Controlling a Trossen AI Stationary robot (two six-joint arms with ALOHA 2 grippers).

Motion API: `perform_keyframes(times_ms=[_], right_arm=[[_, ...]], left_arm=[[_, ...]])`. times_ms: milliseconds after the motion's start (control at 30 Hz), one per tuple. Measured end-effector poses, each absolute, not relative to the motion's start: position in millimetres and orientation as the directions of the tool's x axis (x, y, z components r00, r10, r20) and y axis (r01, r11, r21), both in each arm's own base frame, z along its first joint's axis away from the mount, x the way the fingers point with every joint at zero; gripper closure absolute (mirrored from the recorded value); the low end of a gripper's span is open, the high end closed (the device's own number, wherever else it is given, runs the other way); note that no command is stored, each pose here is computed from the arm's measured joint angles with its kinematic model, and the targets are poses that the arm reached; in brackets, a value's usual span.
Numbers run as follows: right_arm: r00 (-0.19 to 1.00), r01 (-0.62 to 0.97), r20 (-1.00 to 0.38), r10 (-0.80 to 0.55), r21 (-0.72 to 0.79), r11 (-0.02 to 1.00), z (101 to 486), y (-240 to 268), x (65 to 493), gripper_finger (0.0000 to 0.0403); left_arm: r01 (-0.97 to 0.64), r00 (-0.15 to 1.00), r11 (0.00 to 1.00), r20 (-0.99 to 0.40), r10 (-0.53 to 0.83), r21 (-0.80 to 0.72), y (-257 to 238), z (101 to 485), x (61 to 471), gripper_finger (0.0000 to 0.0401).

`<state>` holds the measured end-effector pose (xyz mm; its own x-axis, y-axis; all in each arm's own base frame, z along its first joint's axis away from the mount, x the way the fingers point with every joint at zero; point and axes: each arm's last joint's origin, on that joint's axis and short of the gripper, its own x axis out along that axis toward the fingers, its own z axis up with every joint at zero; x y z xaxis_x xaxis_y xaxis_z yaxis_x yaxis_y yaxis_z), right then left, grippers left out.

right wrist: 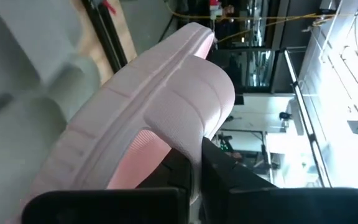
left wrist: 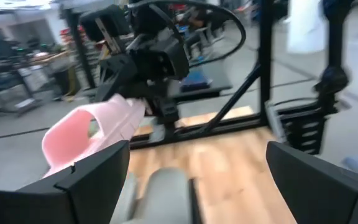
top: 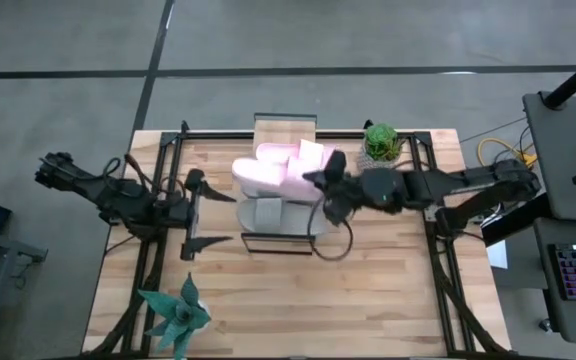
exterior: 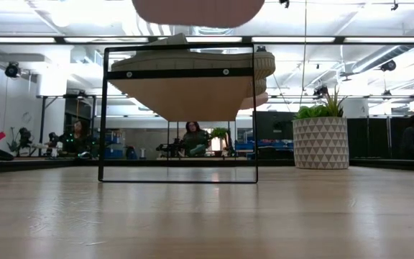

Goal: Pick and place slides into the shelf
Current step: Align the pink slide with the other pink slide on the shelf

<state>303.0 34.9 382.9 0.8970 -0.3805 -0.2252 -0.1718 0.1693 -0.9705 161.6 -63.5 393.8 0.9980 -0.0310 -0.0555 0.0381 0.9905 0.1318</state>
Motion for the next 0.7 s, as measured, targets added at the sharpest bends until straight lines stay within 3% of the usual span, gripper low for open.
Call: perform_keyframes(times_ms=[233,700], right_arm=[[0.905,-0.19,-0.227,-0.36,-0.972,0.137,390,-20,306,0.0394],[0.9,-0.264,-0.245,-0.36,-0.964,-0.005,389,-118,286,0.0394]], left_arm=[[-0.062,0.994,0.971,-0.074,0.082,0.23,-53,394,146,0.004],[-0.262,0.95,0.925,-0.092,0.297,0.275,-40,393,131,0.004]])
